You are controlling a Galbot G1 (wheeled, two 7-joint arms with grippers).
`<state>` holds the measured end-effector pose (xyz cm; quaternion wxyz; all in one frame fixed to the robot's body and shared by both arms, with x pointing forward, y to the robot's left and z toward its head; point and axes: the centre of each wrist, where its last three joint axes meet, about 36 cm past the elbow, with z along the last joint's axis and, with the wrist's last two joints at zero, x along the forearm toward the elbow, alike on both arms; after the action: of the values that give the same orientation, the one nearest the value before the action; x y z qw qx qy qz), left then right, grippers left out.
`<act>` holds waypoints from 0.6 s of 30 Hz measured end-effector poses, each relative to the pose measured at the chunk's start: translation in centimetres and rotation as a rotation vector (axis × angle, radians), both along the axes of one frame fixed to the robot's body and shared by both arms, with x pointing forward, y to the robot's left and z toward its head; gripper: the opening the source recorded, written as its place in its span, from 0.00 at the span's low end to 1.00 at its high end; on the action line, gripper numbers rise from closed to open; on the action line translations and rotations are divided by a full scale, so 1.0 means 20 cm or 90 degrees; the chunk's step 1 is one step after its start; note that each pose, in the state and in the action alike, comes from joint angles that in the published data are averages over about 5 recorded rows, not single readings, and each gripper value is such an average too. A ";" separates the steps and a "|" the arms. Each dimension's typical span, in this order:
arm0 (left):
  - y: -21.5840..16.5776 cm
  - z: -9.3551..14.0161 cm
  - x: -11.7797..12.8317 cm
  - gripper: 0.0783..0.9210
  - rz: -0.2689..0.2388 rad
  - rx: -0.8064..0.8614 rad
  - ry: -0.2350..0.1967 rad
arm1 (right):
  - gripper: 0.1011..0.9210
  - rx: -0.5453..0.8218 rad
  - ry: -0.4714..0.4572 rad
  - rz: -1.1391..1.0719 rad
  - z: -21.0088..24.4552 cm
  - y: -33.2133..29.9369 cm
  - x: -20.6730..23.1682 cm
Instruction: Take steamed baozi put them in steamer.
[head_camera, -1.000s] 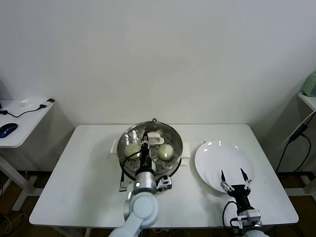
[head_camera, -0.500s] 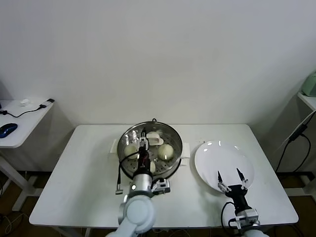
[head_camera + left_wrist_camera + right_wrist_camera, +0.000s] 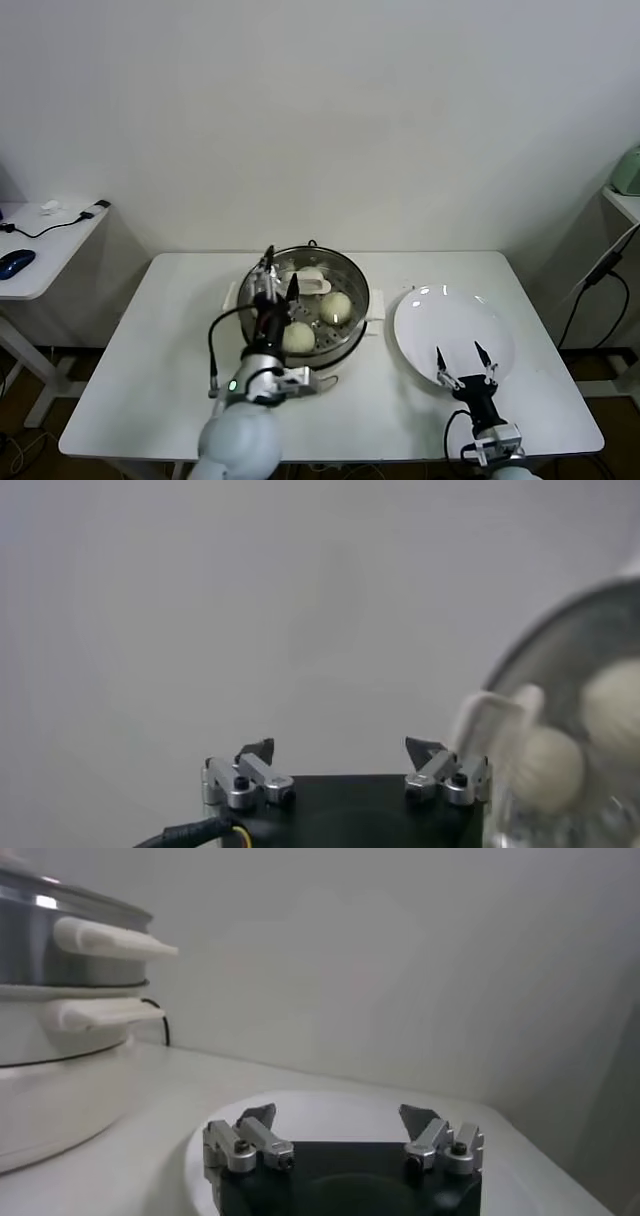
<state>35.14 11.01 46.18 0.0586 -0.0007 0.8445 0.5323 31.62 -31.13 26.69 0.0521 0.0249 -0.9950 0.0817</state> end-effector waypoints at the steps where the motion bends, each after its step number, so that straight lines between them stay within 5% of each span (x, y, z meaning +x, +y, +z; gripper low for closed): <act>1: 0.03 0.01 0.00 0.88 -0.002 -0.032 -0.005 | 0.88 0.003 -0.003 -0.002 0.01 0.00 0.00; 9: 0.43 0.01 0.02 0.88 0.009 -0.288 0.016 | 0.88 0.026 -0.019 -0.014 0.04 0.01 0.01; 18: 0.77 -0.23 -0.08 0.88 -0.020 -0.533 0.083 | 0.88 0.052 -0.032 -0.028 0.04 0.04 0.02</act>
<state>33.53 26.38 41.60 0.0079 0.0218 0.9897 0.1409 32.08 -30.31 27.56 0.0275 0.0032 -0.9988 0.0407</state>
